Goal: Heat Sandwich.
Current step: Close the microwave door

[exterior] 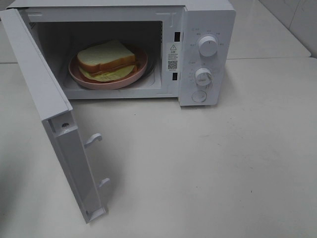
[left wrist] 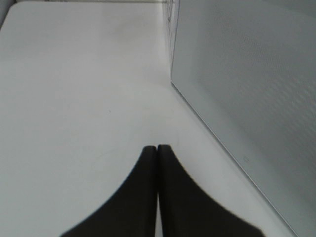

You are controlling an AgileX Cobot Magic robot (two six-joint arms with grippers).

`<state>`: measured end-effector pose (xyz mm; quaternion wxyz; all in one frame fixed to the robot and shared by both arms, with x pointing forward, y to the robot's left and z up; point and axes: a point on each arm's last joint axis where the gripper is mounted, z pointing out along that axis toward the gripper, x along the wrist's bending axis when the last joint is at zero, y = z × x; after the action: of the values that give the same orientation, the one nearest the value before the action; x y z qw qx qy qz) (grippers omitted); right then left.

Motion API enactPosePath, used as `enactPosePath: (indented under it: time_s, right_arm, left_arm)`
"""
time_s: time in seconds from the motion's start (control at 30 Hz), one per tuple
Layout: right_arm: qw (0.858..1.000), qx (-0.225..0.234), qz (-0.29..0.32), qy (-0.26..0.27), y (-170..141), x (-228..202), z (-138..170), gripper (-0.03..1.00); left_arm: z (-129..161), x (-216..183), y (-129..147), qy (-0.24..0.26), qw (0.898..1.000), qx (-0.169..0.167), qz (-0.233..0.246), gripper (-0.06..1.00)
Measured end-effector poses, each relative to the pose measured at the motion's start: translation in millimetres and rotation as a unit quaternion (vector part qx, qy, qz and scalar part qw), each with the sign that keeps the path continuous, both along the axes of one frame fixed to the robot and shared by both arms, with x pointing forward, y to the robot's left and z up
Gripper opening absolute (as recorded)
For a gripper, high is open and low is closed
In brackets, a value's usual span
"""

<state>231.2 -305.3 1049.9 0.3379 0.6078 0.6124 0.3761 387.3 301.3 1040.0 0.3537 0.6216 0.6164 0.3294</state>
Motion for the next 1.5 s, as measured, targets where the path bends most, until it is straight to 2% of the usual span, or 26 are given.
enactPosePath:
  time_s: [0.1,0.23,0.4,0.53,0.73,0.93,1.17,1.5]
  right_arm:
    - [1.000,0.000,0.000,0.000,0.0,0.0,0.0,0.76]
    - [1.000,0.000,0.000,0.000,0.0,0.0,0.0,0.76]
    - [1.000,0.000,0.000,0.000,0.0,0.0,0.0,0.76]
    - [1.000,0.000,0.000,0.000,0.0,0.0,0.0,0.76]
    - [1.000,0.000,0.000,0.000,0.0,0.0,0.0,0.76]
    - [1.000,0.000,0.000,0.000,0.0,0.0,0.0,0.76]
    - [1.000,0.000,0.000,0.000,0.0,0.0,0.0,0.76]
    - [1.000,0.000,0.000,0.000,0.0,0.0,0.0,0.76]
  left_arm:
    - [-6.7,4.8,1.9,-0.022,1.000,0.009,0.006,0.00]
    - [-24.2,18.4,8.1,-0.087,0.995,0.028,0.033,0.00]
    - [-35.1,28.0,7.5,-0.105,0.993,0.040,0.032,0.00]
    - [-42.4,46.3,-3.2,-0.137,0.989,0.062,-0.007,0.00]
    - [-50.9,62.4,-14.1,-0.173,0.981,0.068,-0.051,0.00]
    - [-65.4,74.2,-22.7,-0.178,0.980,0.036,-0.084,0.00]
    - [-77.4,82.3,-34.1,-0.196,0.972,-0.009,-0.131,0.00]
    - [-83.6,98.0,-43.5,-0.200,0.965,-0.042,-0.166,0.00]
